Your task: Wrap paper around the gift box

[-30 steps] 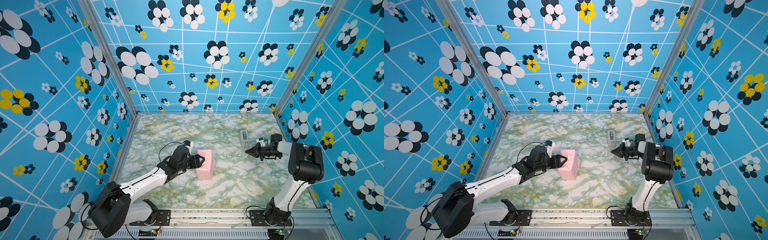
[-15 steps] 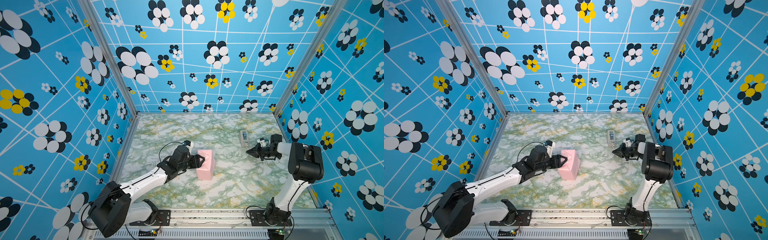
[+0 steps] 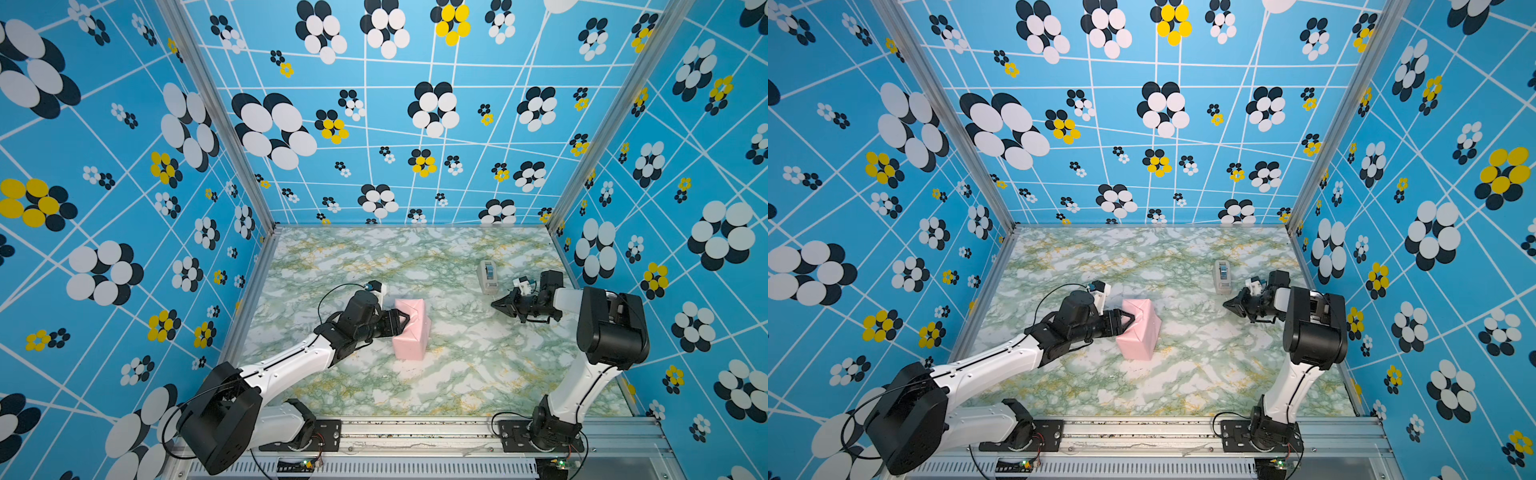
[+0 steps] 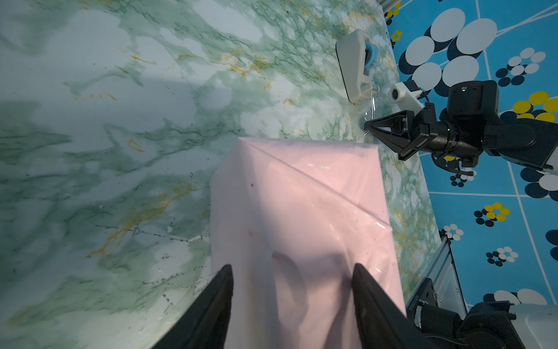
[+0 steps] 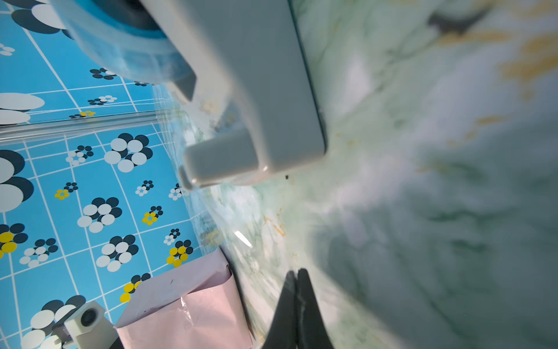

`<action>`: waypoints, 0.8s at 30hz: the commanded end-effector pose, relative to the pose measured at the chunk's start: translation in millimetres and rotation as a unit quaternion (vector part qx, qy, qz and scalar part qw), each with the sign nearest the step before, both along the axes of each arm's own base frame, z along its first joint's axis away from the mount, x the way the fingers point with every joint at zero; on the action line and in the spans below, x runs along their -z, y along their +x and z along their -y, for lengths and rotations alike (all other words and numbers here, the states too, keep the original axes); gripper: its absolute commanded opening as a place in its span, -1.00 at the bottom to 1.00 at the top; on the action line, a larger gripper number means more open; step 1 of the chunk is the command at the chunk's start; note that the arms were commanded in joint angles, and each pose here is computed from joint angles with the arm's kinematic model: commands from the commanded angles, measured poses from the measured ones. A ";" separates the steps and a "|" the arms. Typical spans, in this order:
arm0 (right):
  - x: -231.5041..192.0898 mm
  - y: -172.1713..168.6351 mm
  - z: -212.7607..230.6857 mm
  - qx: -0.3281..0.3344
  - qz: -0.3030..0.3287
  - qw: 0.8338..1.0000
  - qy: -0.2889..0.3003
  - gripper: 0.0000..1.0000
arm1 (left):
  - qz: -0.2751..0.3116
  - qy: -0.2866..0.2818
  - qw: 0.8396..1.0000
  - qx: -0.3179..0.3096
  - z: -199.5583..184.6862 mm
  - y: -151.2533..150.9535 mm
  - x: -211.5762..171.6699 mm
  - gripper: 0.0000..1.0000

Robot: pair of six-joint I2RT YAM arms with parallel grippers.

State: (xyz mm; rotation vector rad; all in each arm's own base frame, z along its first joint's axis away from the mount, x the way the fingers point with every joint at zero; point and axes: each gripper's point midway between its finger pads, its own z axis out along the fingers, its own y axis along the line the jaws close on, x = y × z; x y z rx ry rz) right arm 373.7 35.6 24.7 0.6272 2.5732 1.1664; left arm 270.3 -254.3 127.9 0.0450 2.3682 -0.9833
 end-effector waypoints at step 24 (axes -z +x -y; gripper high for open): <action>6.6 -46.7 -14.5 -0.017 -0.070 0.997 -0.039 -1.00 | -0.044 0.071 0.997 -0.004 -16.4 -10.1 37.3 0.26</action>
